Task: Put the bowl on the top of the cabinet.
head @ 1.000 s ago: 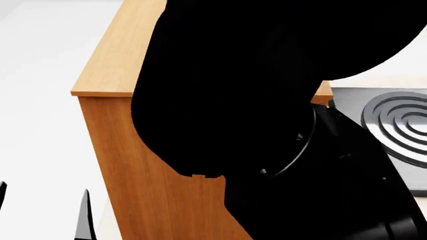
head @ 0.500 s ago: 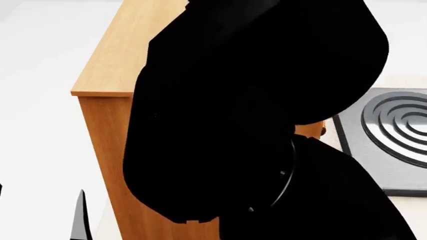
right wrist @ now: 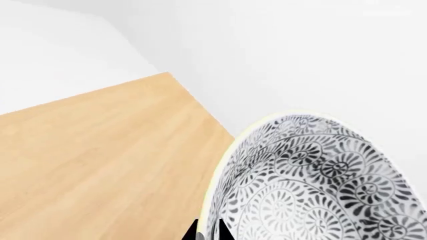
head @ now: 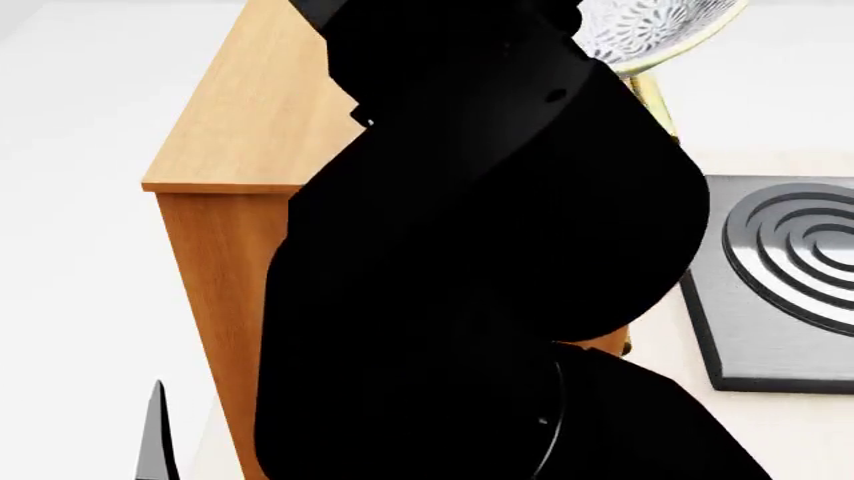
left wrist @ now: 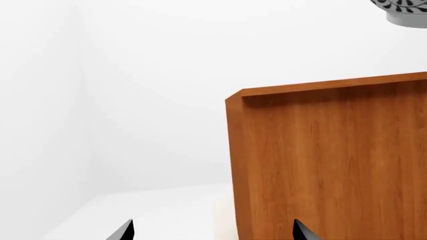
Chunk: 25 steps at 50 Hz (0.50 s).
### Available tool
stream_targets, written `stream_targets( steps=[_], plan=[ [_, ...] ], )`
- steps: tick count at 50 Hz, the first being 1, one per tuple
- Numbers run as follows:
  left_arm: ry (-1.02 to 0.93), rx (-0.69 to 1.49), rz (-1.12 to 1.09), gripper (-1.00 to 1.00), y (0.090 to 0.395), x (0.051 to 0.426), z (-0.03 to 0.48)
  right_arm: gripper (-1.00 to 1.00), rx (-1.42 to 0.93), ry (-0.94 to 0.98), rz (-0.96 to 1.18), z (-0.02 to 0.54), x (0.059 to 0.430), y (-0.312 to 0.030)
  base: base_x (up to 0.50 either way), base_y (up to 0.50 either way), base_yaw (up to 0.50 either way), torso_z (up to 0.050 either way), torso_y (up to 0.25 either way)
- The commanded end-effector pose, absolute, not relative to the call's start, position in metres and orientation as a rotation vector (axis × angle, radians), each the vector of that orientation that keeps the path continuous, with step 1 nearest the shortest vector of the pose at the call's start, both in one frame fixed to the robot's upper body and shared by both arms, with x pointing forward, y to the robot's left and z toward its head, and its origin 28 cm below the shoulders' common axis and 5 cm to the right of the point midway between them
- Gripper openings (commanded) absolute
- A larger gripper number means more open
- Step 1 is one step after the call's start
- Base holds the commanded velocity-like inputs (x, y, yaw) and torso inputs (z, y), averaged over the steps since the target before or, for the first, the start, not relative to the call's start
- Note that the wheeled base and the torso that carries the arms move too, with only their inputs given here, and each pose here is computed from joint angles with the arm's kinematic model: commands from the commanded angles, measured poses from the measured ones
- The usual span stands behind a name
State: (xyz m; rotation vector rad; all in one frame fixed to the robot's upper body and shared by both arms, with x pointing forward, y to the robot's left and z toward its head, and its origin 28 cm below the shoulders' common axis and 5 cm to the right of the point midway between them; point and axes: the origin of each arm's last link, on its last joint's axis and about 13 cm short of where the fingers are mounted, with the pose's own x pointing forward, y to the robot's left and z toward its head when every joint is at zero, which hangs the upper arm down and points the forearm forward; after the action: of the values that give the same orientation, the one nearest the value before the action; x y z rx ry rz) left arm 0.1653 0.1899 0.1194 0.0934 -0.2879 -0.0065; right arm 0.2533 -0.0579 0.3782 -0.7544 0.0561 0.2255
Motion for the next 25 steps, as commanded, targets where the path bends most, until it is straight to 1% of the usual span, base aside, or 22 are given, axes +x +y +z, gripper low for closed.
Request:
stream_targets(
  steps=[1, 25],
  plan=[
    [-0.288, 0.093, -0.004, 1.0, 0.19, 0.165, 0.119, -1.0, -0.765, 0.054, 0.237, 0.367, 0.251, -0.056, 0.0, 0.0, 0.0, 0.0, 0.0],
    [-0.285, 0.091, -0.002, 1.0, 0.191, 0.165, 0.118, -1.0, -0.753, 0.038, 0.319, 0.353, 0.247, -0.056, 0.0, 0.0, 0.0, 0.001, 0.0]
  ],
)
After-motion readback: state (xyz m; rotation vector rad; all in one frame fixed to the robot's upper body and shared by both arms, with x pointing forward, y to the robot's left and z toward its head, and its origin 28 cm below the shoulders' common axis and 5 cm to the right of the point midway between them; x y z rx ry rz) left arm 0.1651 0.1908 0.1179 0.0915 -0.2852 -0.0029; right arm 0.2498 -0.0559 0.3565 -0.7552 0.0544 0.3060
